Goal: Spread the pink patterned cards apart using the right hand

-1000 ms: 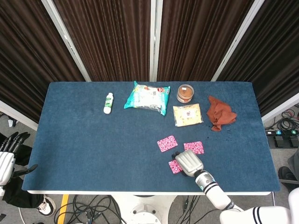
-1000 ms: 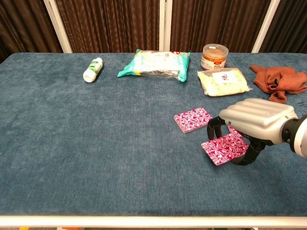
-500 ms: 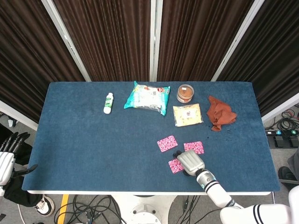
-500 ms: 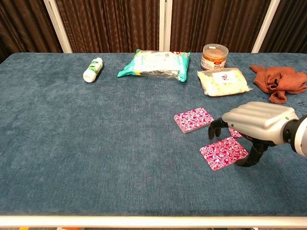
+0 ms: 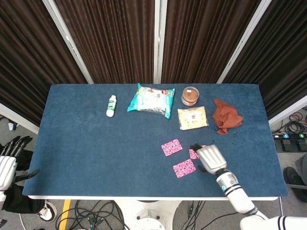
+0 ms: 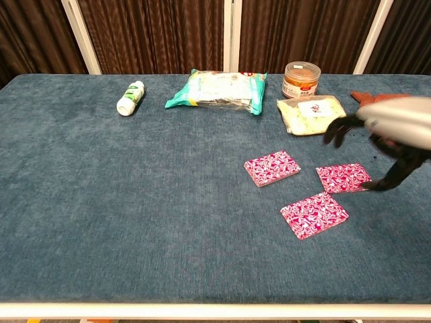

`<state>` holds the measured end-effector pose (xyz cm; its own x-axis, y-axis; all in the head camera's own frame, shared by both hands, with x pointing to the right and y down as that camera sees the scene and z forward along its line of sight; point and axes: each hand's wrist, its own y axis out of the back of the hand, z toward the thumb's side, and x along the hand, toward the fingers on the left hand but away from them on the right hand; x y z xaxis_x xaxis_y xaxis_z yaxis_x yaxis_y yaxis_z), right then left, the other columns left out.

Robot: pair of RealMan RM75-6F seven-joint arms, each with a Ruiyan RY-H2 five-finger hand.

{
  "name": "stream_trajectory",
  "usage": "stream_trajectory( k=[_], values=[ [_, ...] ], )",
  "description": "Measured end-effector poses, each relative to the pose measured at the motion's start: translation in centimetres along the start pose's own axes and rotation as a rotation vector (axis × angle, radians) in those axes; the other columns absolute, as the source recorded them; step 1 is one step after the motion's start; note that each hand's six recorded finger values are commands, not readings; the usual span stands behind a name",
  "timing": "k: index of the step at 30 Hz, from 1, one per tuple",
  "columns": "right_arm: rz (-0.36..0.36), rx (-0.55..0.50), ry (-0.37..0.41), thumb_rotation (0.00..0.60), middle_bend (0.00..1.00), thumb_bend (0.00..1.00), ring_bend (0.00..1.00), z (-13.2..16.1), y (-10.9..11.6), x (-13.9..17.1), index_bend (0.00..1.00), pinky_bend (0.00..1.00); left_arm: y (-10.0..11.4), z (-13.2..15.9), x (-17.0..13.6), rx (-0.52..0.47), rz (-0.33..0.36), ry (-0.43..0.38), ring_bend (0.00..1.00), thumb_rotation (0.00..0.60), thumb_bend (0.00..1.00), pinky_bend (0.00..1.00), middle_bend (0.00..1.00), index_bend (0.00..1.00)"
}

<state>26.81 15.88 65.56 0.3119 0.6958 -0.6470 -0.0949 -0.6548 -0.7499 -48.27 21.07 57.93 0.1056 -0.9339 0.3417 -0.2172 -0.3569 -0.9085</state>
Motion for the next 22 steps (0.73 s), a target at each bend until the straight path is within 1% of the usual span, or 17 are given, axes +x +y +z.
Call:
stream_trajectory(
  k=[2, 3, 4, 6, 8, 10, 11, 14, 18, 20, 22],
  values=[
    [-0.068, -0.030, -0.039, 0.600, 0.29, 0.12, 0.66, -2.0, 0.8, 0.9, 0.27, 0.80, -0.1, 0.1, 0.1, 0.003, -0.003, -0.002, 0.00, 0.600, 0.02, 0.13, 0.10, 0.11],
    [-0.100, -0.040, -0.060, 0.600, 0.27, 0.12, 0.59, -3.0, 1.2, 1.3, 0.27, 0.76, -0.1, 0.1, 0.1, 0.004, -0.004, -0.003, 0.00, 0.600, 0.02, 0.13, 0.10, 0.11],
    [-0.134, -0.046, -0.082, 0.600, 0.25, 0.12, 0.52, -4.1, 1.5, 1.8, 0.27, 0.69, -0.1, 0.2, 0.1, 0.005, -0.005, -0.004, 0.00, 0.600, 0.02, 0.13, 0.10, 0.11],
    [-0.209, -0.043, -0.140, 0.600, 0.18, 0.12, 0.34, -6.9, 2.0, 3.2, 0.23, 0.48, -0.2, 0.3, 0.2, 0.009, -0.008, -0.006, 0.00, 0.600, 0.02, 0.13, 0.10, 0.11],
    [-0.265, -0.008, -0.205, 0.600, 0.07, 0.11, 0.09, -9.7, 2.1, 4.9, 0.11, 0.18, -0.2, 0.4, 0.3, 0.014, -0.011, -0.009, 0.00, 0.600, 0.02, 0.13, 0.10, 0.11],
    [-0.282, 0.028, -0.265, 0.600, 0.01, 0.10, 0.00, -12.1, 1.7, 6.5, 0.04, 0.04, -0.2, 0.6, 0.4, 0.019, -0.013, -0.011, 0.00, 0.600, 0.02, 0.13, 0.10, 0.11],
    [-0.285, 0.044, -0.304, 0.600, 0.00, 0.10, 0.00, -13.4, 1.3, 7.6, 0.02, 0.00, -0.2, 0.6, 0.4, 0.021, -0.014, -0.012, 0.00, 0.600, 0.02, 0.13, 0.10, 0.11],
    [-0.296, 0.036, -0.363, 0.600, 0.00, 0.10, 0.00, -15.5, 0.8, 9.3, 0.00, 0.00, -0.2, 0.7, 0.3, 0.024, -0.016, -0.012, 0.00, 0.600, 0.02, 0.13, 0.10, 0.11],
    [-0.307, -0.019, -0.408, 0.600, 0.00, 0.10, 0.00, -17.6, 0.5, 10.4, 0.00, 0.00, -0.4, 0.7, 0.3, 0.029, -0.021, -0.011, 0.00, 0.600, 0.02, 0.13, 0.10, 0.11],
    [-0.309, -0.033, -0.432, 0.600, 0.00, 0.10, 0.00, -18.8, 0.2, 11.0, 0.00, 0.00, -0.5, 0.8, 0.3, 0.029, -0.023, -0.012, 0.00, 0.600, 0.02, 0.13, 0.10, 0.11],
    [-0.308, -0.045, -0.443, 0.600, 0.00, 0.10, 0.00, -19.4, 0.1, 11.4, 0.00, 0.00, -0.6, 0.9, 0.3, 0.030, -0.026, -0.015, 0.00, 0.600, 0.02, 0.13, 0.10, 0.11]
  ],
)
